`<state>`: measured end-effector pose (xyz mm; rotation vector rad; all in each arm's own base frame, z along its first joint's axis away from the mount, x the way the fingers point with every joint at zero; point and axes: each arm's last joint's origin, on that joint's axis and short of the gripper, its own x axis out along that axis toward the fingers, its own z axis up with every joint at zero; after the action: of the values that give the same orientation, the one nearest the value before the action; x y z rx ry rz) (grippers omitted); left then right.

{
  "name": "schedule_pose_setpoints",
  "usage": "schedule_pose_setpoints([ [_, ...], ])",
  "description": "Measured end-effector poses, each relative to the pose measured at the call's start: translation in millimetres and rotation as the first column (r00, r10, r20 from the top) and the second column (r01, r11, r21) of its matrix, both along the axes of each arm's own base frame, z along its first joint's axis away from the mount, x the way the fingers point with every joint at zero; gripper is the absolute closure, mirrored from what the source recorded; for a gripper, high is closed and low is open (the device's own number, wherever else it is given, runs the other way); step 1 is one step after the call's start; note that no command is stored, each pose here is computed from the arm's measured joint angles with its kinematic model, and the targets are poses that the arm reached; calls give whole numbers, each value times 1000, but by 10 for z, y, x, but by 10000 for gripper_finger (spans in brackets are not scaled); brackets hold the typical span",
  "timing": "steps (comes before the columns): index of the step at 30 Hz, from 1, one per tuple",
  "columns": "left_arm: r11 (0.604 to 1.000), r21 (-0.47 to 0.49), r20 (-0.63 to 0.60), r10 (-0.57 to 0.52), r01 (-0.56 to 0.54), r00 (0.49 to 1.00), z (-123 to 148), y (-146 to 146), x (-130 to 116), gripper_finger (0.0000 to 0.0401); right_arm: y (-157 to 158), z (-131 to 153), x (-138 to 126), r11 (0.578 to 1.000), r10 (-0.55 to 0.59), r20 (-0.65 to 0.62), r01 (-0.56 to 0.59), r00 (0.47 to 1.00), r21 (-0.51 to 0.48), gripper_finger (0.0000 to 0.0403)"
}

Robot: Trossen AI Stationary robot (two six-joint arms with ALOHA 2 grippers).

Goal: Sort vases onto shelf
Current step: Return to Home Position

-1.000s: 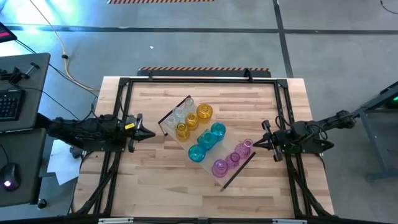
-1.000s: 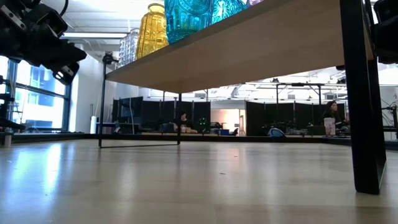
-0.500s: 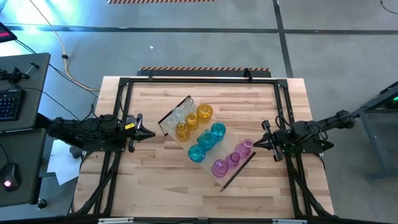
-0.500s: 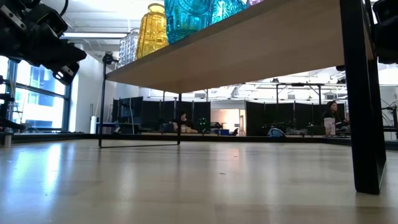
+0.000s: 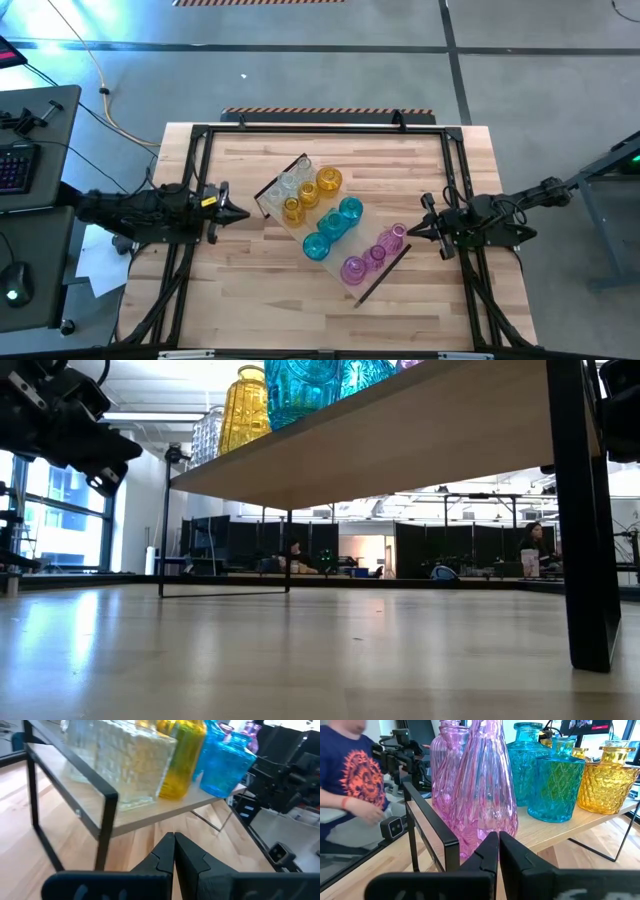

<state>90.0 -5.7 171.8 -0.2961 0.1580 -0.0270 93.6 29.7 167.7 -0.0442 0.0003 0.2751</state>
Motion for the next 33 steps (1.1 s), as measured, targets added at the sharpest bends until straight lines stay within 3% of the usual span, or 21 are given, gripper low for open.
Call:
schedule_pose_setpoints([
  [11,996,0,0,92,-92,996,0,82,2,398,0,0,0,1000,0,0,0,1000,1,402],
  [33,995,1,-7,96,-96,995,-5,86,5,398,0,0,0,1000,0,0,0,1000,1,402],
])
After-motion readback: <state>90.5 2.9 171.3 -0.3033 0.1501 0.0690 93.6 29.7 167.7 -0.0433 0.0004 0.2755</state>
